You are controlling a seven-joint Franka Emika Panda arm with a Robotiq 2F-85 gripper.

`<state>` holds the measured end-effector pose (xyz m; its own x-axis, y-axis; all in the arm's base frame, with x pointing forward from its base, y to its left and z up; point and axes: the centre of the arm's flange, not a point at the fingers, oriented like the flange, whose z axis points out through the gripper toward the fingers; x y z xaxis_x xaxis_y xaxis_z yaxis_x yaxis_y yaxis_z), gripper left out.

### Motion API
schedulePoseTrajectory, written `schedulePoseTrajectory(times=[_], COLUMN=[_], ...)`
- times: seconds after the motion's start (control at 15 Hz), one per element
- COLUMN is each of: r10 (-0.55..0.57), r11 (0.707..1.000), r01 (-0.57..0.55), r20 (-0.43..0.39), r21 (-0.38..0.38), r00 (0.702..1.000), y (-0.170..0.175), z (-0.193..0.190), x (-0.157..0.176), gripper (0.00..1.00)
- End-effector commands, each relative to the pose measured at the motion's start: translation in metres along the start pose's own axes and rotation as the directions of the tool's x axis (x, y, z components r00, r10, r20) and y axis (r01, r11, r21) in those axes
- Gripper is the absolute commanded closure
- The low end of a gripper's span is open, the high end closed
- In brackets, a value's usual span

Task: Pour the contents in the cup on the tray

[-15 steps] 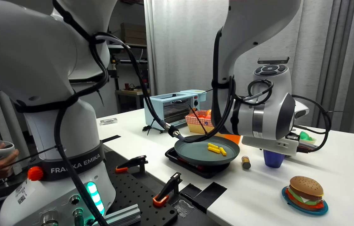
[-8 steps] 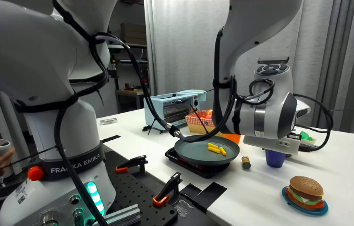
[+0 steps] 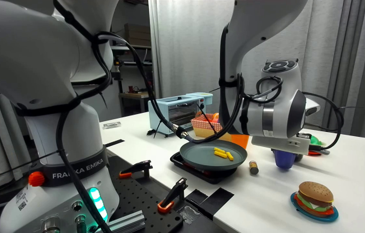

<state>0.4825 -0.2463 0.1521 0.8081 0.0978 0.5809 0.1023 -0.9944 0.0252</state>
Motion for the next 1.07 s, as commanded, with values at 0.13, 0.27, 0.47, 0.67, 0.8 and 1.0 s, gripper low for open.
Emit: schedulePoseTrajectory(times=[0.13, 0.27, 0.47, 0.67, 0.8, 1.0], r10=[-0.047, -0.064, -0.089, -0.111, -0.122, -0.135], r11=[0.999, 0.998, 0.996, 0.993, 0.992, 0.990], r01=[0.047, 0.064, 0.089, 0.111, 0.121, 0.135], r20=[-0.012, -0.015, -0.018, -0.016, -0.013, -0.006], r21=[-0.009, -0.014, -0.026, -0.038, -0.043, -0.045], r00=[0.999, 0.998, 0.996, 0.994, 0.992, 0.991], y=[-0.024, -0.032, -0.045, -0.057, -0.067, -0.084], z=[-0.044, -0.057, -0.079, -0.100, -0.114, -0.133], x=[0.019, 0.025, 0.033, 0.038, 0.039, 0.039], gripper=[0.50, 0.50, 0.50, 0.50, 0.50, 0.50])
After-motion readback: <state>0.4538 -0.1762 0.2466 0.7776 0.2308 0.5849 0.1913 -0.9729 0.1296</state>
